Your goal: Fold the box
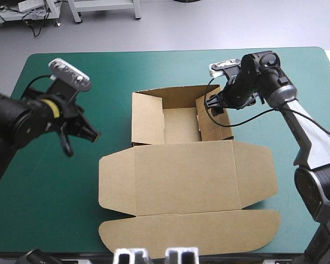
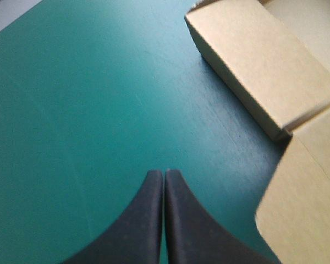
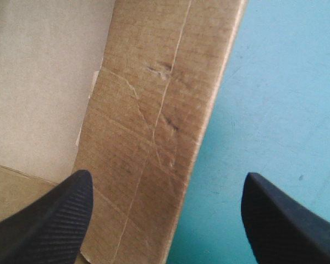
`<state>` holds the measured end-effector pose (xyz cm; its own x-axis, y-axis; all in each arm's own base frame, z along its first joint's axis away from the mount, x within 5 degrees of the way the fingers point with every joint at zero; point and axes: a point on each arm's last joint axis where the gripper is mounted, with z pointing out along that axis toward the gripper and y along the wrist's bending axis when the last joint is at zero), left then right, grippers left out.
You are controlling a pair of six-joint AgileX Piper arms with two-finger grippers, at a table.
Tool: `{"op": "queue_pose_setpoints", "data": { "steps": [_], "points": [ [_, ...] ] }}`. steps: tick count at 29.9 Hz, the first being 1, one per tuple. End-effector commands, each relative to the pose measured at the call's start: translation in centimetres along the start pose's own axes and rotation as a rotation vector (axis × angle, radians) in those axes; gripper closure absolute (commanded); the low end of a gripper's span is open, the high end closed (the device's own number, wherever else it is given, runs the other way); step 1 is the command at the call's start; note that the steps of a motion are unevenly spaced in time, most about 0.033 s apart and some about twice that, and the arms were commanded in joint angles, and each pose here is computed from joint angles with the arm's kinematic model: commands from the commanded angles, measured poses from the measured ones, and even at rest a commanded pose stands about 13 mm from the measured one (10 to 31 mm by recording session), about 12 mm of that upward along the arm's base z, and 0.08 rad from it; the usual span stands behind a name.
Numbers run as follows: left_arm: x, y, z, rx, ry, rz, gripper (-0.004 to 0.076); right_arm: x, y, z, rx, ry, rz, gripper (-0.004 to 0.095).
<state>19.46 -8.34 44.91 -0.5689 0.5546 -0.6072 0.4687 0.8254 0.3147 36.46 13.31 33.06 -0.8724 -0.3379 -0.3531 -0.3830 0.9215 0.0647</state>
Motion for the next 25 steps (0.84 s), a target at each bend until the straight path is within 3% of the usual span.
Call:
{"op": "queue_pose_setpoints", "data": {
  "steps": [1,8,16,22,25],
  "points": [
    [4.7,-0.7,-2.6,0.033,0.004,-0.038,0.0729,-0.2,0.2,-3.1,0.001,-0.1,-0.024,0.0212],
    [11.9,-2.2,-2.7,0.031,0.048,-0.132,0.0729,-0.2,0.2,-1.2,-0.016,-0.037,-0.035,0.0298],
    [14.1,-3.8,-2.3,0.14,0.06,-0.182,0.0729,-0.8,0.1,3.8,-0.062,0.069,-0.037,0.0481],
    [14.3,-3.9,-2.2,0.147,0.064,-0.183,0.073,-0.8,-0.5,5.3,-0.01,0.103,-0.127,0.0728],
    [14.3,-3.9,-2.2,0.147,0.064,-0.183,0.073,-1.3,-1.4,4.8,0.086,0.083,-0.188,0.0882]
  ]
}}
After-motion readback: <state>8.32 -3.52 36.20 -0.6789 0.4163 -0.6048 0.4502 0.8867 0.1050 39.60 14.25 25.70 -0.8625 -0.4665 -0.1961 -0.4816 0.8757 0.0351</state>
